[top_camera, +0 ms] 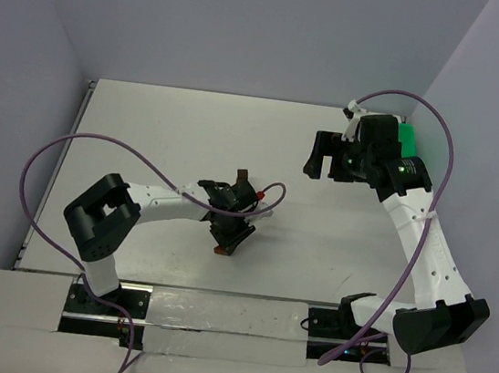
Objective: Build the wood block tower
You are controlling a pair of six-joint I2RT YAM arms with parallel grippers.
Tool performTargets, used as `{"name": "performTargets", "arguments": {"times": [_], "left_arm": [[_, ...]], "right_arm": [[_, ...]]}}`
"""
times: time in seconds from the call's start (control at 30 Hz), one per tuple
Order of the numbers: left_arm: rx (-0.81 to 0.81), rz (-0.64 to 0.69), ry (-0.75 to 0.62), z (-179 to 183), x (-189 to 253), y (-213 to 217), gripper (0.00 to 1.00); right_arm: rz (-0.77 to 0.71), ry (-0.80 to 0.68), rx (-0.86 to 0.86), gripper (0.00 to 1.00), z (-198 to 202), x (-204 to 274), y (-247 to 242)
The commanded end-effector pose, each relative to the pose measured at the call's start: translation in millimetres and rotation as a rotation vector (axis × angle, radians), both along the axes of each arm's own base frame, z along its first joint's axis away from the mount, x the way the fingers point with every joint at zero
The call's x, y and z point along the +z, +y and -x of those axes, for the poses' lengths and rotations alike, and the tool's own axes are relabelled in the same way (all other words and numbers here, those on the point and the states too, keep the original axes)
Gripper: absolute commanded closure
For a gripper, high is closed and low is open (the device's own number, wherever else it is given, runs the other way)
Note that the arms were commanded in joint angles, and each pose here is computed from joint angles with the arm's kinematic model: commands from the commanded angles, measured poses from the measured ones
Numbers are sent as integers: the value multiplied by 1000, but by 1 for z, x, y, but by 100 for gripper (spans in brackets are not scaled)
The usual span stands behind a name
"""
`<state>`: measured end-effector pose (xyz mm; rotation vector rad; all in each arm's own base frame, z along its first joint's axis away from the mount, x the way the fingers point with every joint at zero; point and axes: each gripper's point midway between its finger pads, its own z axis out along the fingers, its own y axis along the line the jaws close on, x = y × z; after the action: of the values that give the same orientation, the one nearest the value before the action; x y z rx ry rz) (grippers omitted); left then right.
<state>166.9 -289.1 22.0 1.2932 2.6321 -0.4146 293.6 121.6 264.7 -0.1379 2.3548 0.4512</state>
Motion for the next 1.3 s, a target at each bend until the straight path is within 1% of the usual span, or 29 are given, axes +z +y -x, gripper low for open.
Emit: {"name": "performTargets", "arguments": {"times": [0.0, 0.03, 0.1, 0.13, 0.2, 0.23, 0.27, 0.33, 0.37, 0.4, 0.43, 0.5, 0.57, 0.6, 0.63, 0.67, 0.73, 0.77, 0.83, 0.93, 1.07, 1.27], "left_arm": [[43, 136, -57, -20, 48, -11, 91], [68, 167, -62, -28, 59, -8, 99], [97, 276, -77, -38, 93, -4, 100], [117, 355, -98, -43, 117, -1, 100], [195, 456, -153, -65, 149, 17, 100], [233, 509, -205, -74, 171, 24, 100], [293, 571, -289, -86, 201, 36, 100], [406, 643, -422, -100, 248, 53, 100], [449, 667, -466, -106, 263, 58, 100], [554, 701, -527, -115, 289, 68, 100], [627, 713, -549, -122, 302, 74, 100], [762, 730, -550, -131, 320, 85, 100], [857, 819, -516, -141, 344, 93, 100], [864, 875, -468, -140, 354, 88, 100], [886, 904, -446, -144, 359, 93, 100], [848, 928, -419, -141, 362, 86, 100], [875, 991, -326, -146, 363, 87, 100], [913, 1014, -281, -150, 363, 89, 100], [971, 1052, -221, -161, 357, 100, 100], [964, 1104, -159, -161, 355, 95, 100], [1001, 1109, -95, -164, 344, 93, 100], [1042, 1112, -39, -166, 335, 93, 100]], "right_arm": [[-60, -75, 24, 0, -4, 24, 8], [-87, -83, 50, 0, -2, 31, 14], [-124, -98, 86, 0, 1, 40, 21], [-140, -107, 104, 0, 2, 45, 24], [-172, -128, 136, 0, 4, 57, 31], [-191, -141, 154, 0, 5, 63, 34], [-206, -159, 162, 0, 4, 70, 37], [-234, -191, 174, 0, 2, 86, 42], [-243, -201, 176, 0, 0, 92, 44], [-257, -206, 184, 0, -2, 97, 48], [-267, -199, 188, 0, -7, 98, 52], [-291, -229, 209, 0, -13, 112, 62], [-307, -234, 249, 0, -16, 122, 80], [-310, -231, 263, 0, -17, 123, 86], [-308, -217, 292, 0, -18, 120, 100], [-312, -234, 294, 0, -18, 127, 100], [-312, -230, 349, 0, -16, 128, 123], [-311, -230, 366, 0, -15, 129, 131], [-311, -220, 426, 0, -9, 128, 160], [-331, -177, 440, 0, -14, 123, 182], [-330, -125, 417, 0, -27, 108, 205], [-295, -143, 367, 2, -38, 103, 229]]}}
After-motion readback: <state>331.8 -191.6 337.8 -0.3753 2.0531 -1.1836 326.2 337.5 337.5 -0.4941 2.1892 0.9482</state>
